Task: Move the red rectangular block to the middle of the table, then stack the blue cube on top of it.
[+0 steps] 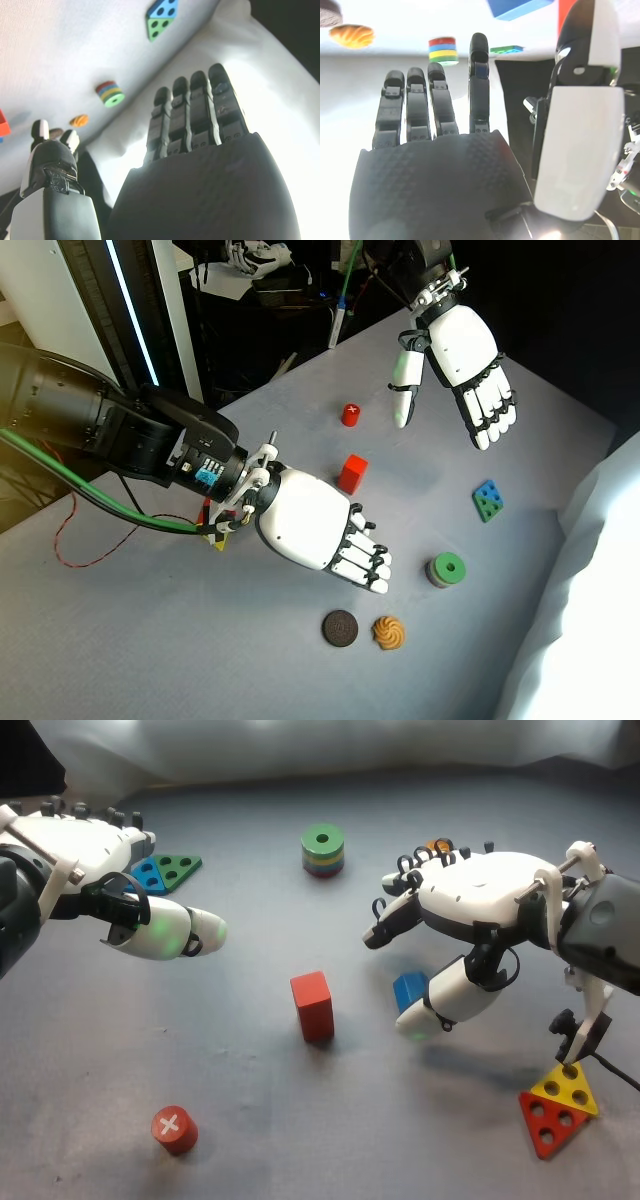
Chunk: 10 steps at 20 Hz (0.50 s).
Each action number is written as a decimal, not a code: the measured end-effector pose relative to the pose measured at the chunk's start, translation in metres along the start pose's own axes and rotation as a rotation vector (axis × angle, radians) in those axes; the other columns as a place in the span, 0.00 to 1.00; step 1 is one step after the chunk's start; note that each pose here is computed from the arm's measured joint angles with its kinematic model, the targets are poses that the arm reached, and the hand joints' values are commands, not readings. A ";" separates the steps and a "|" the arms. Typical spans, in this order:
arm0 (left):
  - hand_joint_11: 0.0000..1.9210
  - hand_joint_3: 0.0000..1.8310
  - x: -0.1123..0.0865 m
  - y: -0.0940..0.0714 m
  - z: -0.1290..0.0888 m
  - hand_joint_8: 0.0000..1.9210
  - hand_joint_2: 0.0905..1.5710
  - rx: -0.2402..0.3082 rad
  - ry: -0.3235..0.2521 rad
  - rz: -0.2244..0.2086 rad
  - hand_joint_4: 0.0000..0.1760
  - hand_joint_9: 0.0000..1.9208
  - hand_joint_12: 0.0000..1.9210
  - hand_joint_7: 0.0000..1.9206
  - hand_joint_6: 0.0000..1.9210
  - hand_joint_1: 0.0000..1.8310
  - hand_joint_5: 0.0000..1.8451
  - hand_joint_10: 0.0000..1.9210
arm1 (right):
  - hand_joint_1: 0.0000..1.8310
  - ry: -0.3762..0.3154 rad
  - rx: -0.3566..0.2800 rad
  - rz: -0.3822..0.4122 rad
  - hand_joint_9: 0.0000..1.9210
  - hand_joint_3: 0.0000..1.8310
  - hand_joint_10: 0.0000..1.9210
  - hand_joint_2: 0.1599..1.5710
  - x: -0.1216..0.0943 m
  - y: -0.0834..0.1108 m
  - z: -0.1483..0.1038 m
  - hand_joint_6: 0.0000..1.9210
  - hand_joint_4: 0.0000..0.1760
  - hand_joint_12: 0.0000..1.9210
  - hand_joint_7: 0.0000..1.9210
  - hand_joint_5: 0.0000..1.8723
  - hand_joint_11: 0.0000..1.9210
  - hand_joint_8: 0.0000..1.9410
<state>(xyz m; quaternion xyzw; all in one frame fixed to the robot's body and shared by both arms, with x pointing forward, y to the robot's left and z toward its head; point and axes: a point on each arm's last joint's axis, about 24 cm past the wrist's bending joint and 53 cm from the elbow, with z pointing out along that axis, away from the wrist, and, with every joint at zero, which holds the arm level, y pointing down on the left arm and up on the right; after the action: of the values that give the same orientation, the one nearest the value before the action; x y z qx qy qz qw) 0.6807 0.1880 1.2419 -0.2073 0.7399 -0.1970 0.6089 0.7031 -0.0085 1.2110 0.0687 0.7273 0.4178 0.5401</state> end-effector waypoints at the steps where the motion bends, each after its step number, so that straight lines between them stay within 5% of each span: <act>1: 0.00 0.00 0.000 0.001 0.000 0.00 0.65 -0.003 -0.001 0.001 0.00 0.03 0.08 0.05 0.00 0.07 0.06 0.00 | 0.47 -0.008 0.009 -0.007 0.00 0.00 0.00 0.45 0.001 -0.004 0.001 0.01 0.50 0.00 0.08 0.36 0.00 0.01; 8: 0.00 0.00 0.001 0.001 -0.003 0.00 0.66 -0.013 -0.001 0.002 0.00 0.03 0.07 0.05 0.00 0.08 0.06 0.00 | 0.49 -0.011 0.025 -0.010 0.00 0.00 0.00 0.46 0.004 -0.010 0.004 0.01 0.57 0.00 0.14 0.43 0.00 0.00; 10: 0.00 0.00 0.001 0.002 -0.003 0.00 0.66 -0.015 -0.002 0.003 0.00 0.03 0.07 0.05 0.00 0.08 0.06 0.00 | 0.50 -0.012 0.025 -0.010 0.00 0.00 0.00 0.48 0.004 -0.010 0.004 0.01 0.82 0.00 0.16 0.48 0.00 0.00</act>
<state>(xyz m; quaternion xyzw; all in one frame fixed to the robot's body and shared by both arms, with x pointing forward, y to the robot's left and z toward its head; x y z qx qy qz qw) 0.6776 0.1888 1.2405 -0.2111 0.7410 -0.1905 0.6084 0.7080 -0.0108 1.2009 0.0743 0.7295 0.4055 0.5458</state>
